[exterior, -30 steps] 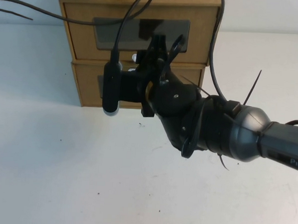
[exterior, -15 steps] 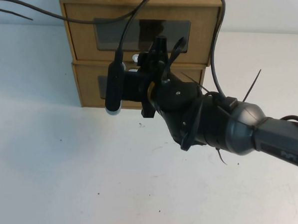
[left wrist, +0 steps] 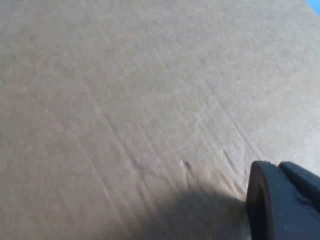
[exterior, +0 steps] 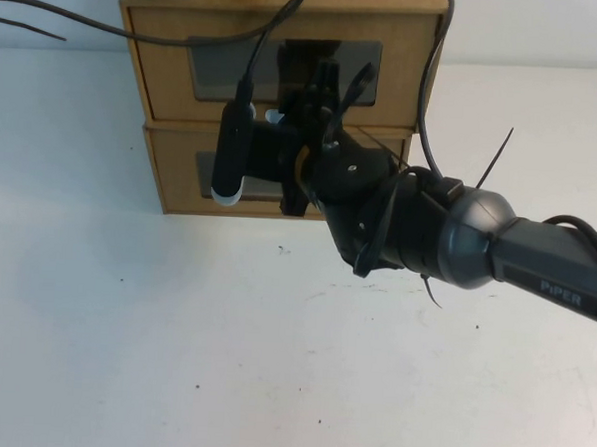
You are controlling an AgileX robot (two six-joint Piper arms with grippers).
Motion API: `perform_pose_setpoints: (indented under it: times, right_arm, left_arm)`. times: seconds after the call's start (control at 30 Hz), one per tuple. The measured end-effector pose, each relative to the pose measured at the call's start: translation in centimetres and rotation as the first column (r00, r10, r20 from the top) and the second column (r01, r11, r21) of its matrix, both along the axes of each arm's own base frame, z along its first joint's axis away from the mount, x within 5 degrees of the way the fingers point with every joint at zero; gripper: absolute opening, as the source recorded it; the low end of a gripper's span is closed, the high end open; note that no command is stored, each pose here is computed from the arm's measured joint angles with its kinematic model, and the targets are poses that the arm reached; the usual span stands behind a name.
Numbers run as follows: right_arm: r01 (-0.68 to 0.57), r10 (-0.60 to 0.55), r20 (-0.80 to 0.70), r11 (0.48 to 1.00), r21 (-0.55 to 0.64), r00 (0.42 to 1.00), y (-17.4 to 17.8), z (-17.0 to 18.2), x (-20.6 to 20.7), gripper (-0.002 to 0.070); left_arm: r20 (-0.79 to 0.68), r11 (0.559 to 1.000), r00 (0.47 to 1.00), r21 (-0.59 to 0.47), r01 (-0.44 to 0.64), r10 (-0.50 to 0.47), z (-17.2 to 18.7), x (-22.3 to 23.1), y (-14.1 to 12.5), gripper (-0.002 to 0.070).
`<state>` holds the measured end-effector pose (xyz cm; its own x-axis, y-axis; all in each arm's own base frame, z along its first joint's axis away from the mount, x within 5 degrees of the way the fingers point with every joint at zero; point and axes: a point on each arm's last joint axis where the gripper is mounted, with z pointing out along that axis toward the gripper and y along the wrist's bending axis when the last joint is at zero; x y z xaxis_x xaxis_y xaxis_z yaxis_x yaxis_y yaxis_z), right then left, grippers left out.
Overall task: Open the shoe box
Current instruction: 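Pull the top drawer of the cardboard box fully open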
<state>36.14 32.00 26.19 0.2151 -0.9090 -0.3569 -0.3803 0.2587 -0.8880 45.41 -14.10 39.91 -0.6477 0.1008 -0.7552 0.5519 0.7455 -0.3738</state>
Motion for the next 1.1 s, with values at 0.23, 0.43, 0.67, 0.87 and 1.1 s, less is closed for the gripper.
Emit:
perform_pose_setpoints:
  times: [0.23,0.43,0.67,0.87,1.1]
  right_arm:
    - [-0.017,0.017,-0.006,1.0,0.006,1.0,0.05,-0.01,0.12,0.0281]
    - [-0.02,0.02,-0.005,1.0,-0.011,1.0,0.23,-0.59,0.32,0.0282]
    - [-0.007,0.007,0.012,1.0,-0.023,1.0,0.33,-0.67,0.63,0.0201]
    - [-0.003,0.003,0.018,1.0,-0.026,1.0,0.3,-0.58,0.66,0.0167]
    - [0.001,0.0,0.022,1.0,-0.028,1.0,0.31,-0.56,0.63,0.0067]
  left_arm:
    - [0.0,1.0,1.0,0.0,0.0,0.0,0.0,0.0,0.0,-0.0005]
    - [0.0,1.0,1.0,0.0,0.0,0.0,0.0,0.0,0.0,-0.0005]
    - [0.0,1.0,1.0,0.0,0.0,0.0,0.0,0.0,0.0,-0.0005]
    - [0.0,1.0,1.0,0.0,0.0,0.0,0.0,0.0,0.0,-0.0005]
    - [0.0,1.0,1.0,0.0,0.0,0.0,0.0,0.0,0.0,-0.0005]
